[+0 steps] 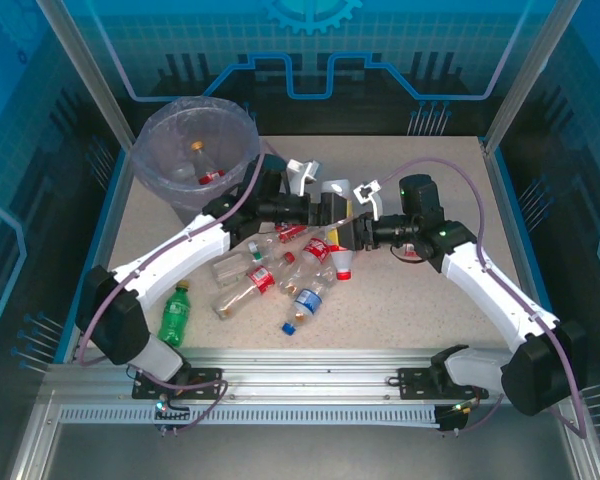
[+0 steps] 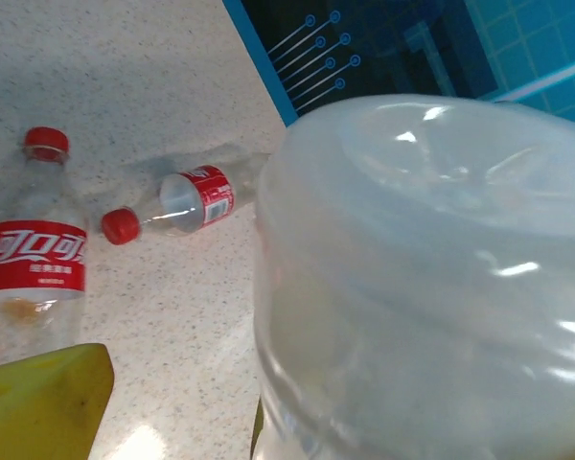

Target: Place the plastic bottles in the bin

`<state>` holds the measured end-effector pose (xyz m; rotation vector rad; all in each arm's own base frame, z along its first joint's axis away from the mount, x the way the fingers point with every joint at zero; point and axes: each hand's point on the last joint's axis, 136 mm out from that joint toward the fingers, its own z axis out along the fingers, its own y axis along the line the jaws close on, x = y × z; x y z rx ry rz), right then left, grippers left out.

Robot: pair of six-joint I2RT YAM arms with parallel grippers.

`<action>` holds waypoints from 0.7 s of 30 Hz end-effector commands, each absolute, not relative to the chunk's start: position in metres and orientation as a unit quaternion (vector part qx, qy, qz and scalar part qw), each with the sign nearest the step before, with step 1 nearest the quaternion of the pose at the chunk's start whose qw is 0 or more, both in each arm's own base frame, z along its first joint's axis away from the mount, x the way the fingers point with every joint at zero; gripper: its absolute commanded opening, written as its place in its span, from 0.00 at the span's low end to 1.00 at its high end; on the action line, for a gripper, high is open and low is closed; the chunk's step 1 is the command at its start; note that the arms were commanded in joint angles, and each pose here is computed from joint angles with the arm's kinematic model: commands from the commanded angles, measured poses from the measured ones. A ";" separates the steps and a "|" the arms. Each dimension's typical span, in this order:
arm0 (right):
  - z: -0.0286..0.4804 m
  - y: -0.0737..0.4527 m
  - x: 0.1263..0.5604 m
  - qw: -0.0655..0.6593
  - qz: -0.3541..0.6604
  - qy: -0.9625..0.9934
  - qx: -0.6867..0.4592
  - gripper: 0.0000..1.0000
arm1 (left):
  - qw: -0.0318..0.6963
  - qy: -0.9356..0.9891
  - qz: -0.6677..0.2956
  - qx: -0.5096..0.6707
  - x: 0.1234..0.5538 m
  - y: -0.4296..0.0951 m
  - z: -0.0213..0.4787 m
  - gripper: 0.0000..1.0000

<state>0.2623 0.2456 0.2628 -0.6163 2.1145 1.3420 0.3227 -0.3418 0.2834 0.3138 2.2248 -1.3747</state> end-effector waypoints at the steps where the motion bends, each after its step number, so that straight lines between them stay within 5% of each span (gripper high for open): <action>1: 0.268 0.247 0.264 0.281 0.516 0.775 -0.235 0.43 | 0.259 0.798 -0.529 0.124 0.325 -0.353 0.297 0.83; 7: 0.269 0.245 0.264 0.282 0.512 0.776 -0.234 0.48 | 0.266 0.801 -0.523 0.120 0.328 -0.352 0.297 0.67; 16: 0.288 0.208 0.262 0.305 0.471 0.800 -0.212 0.93 | 0.296 0.811 -0.491 0.113 0.349 -0.333 0.309 0.59; 21: 0.292 0.165 0.261 0.331 0.421 0.830 -0.156 0.97 | 0.347 0.808 -0.466 0.098 0.373 -0.293 0.345 0.58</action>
